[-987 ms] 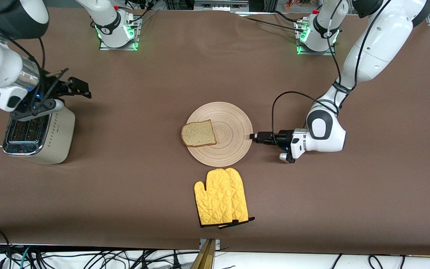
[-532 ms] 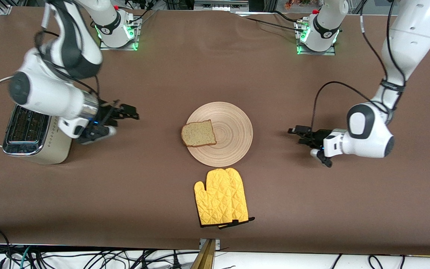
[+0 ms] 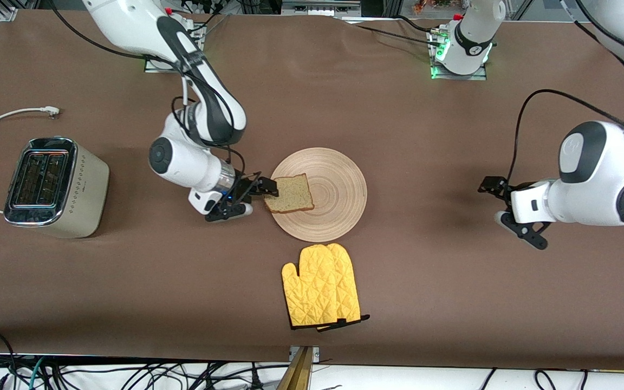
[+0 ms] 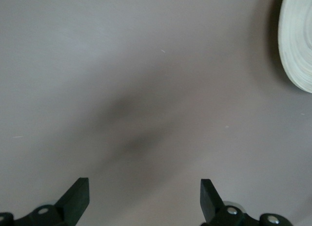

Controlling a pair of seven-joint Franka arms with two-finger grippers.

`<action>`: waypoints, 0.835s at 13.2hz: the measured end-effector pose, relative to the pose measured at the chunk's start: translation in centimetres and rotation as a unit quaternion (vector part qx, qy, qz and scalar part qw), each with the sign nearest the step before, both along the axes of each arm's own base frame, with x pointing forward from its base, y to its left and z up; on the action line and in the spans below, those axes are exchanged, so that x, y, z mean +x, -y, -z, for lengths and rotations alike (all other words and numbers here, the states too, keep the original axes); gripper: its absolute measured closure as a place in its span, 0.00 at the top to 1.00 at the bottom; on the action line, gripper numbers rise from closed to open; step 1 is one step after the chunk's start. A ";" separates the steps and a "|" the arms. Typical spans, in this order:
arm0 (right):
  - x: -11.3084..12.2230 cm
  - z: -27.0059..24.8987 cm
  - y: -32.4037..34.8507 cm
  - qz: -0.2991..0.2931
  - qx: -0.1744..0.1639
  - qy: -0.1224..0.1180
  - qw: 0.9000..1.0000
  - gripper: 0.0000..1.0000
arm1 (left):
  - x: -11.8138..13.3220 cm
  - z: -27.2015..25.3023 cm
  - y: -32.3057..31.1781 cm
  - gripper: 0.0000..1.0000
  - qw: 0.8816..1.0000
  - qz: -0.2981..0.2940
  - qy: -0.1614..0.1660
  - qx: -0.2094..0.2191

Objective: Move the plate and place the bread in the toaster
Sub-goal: 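Grasp the bread slice with the right gripper while the left gripper releases the plate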

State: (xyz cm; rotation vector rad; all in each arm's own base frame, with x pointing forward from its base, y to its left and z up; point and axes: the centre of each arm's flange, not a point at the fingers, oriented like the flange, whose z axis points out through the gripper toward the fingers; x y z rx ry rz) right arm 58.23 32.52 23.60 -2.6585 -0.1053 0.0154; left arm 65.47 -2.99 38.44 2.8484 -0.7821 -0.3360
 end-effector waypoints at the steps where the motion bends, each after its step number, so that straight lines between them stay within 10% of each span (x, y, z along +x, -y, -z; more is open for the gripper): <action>1: 0.3 1.1 0.0 0.005 0.004 -0.005 1.000 1.00 | 0.3 -2.0 0.0 1.00 1.000 -0.016 0.017 0.012; 6: 0.9 4.0 0.7 0.020 0.007 -0.021 1.000 0.95 | -1.6 -10.4 5.6 1.00 0.982 -0.141 0.064 0.107; 11: 0.6 4.2 0.6 0.018 0.013 -0.039 0.999 0.52 | -4.4 -16.5 7.7 1.00 0.969 -0.190 0.094 0.129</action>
